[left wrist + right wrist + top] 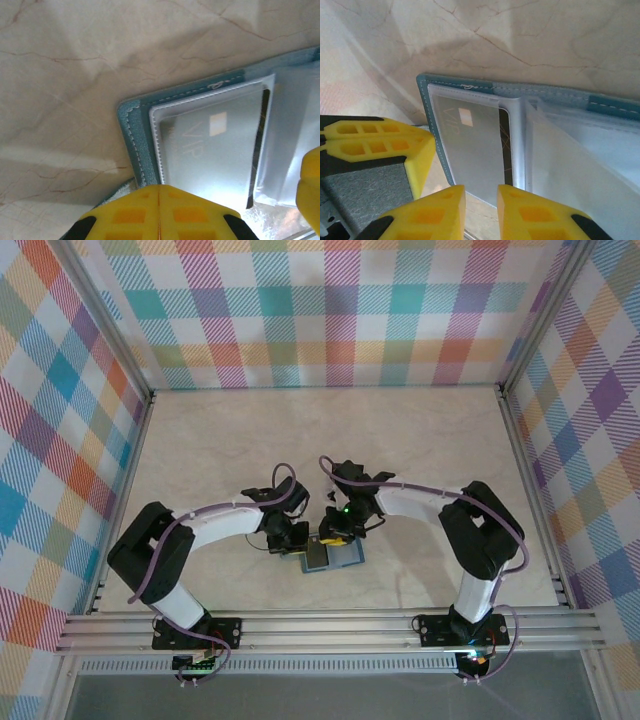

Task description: Take the credit cards out of the card holder

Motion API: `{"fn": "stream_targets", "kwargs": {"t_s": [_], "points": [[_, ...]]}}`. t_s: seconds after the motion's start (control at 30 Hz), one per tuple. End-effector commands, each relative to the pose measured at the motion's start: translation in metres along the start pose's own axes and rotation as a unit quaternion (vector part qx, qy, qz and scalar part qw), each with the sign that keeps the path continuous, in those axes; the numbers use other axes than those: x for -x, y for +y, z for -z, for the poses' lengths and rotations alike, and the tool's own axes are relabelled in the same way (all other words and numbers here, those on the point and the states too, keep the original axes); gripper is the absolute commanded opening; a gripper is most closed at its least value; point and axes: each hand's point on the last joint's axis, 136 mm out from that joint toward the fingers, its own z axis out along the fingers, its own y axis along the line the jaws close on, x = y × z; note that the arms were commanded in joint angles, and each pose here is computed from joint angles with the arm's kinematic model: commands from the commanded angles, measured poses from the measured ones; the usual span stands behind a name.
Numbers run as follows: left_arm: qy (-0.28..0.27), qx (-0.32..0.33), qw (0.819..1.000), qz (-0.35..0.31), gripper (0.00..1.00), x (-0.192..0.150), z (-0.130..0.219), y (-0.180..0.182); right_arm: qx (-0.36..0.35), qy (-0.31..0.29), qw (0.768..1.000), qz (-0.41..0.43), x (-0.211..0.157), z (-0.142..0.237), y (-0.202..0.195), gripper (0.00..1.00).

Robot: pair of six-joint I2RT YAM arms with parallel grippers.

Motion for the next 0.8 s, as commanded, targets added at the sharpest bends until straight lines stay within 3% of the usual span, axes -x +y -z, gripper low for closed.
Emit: {"fn": "stream_targets", "kwargs": {"t_s": [0.0,0.23,0.77], "points": [[0.01,0.007,1.0,-0.007,0.08,-0.002,-0.006,0.006,0.033,0.021,0.999,0.021,-0.003,-0.006,0.013,0.25],[0.012,0.017,1.0,-0.004,0.07,-0.004,-0.01,0.011,0.036,0.034,0.999,0.016,-0.004,-0.019,0.008,0.25],[0.007,0.02,1.0,-0.007,0.07,-0.002,-0.002,0.01,-0.064,0.014,0.998,0.009,-0.003,-0.016,-0.029,0.24]]}}
